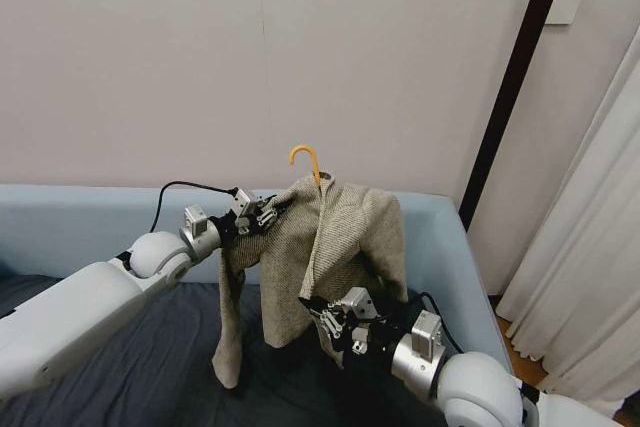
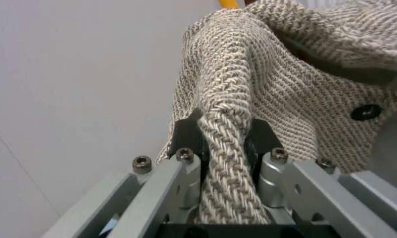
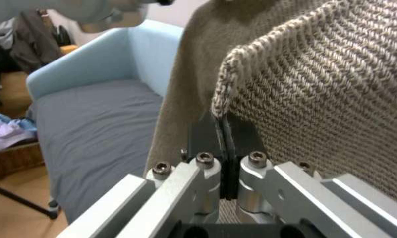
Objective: Pick up the clothes from the sofa and hang them on the clothes hanger.
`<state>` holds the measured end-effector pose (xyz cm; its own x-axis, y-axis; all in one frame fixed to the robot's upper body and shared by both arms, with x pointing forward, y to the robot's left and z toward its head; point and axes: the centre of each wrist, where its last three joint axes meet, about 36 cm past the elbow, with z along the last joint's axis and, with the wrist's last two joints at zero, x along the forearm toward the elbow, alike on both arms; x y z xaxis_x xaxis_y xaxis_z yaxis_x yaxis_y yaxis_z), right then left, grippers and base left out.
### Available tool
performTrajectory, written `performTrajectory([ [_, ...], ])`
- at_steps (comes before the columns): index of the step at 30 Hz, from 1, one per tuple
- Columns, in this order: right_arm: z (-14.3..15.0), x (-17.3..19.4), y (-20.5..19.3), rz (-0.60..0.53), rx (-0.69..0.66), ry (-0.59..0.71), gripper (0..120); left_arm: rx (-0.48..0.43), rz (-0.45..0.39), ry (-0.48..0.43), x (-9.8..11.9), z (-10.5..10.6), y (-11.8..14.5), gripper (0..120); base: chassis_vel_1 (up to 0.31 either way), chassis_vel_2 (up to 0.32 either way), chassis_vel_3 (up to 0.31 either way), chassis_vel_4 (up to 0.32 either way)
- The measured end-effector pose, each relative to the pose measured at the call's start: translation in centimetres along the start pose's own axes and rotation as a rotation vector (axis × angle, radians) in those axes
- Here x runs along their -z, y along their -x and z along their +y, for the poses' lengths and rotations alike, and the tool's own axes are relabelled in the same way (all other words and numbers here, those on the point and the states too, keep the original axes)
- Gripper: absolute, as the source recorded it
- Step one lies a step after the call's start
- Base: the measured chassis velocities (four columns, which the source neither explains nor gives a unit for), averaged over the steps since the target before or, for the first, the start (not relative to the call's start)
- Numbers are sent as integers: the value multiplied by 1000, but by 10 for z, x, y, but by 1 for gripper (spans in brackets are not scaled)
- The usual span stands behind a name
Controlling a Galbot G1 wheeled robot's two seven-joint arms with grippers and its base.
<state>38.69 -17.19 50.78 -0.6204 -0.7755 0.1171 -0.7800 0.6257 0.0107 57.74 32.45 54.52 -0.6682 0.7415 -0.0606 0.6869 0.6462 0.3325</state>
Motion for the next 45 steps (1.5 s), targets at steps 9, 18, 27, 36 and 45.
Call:
performTrajectory([
  [9,0,-9,-6,-12,26,-4,20,-8,-81,21,-7,4,-25,11,0,0,0,0],
  [18,8,-24,-23,-7,53,-50,54,9,-120,71,-8,17,-55,11,0,0,0,0],
  [27,-23,-22,-56,-61,-52,-82,84,5,-164,133,-17,36,-82,11,0,0,0,0],
  [36,-107,26,-82,-117,-201,-257,100,-31,-197,167,-30,38,-87,11,0,0,0,0],
  [45,-146,68,-96,-73,-119,-419,100,-157,-202,178,-46,22,-76,11,0,0,0,0],
])
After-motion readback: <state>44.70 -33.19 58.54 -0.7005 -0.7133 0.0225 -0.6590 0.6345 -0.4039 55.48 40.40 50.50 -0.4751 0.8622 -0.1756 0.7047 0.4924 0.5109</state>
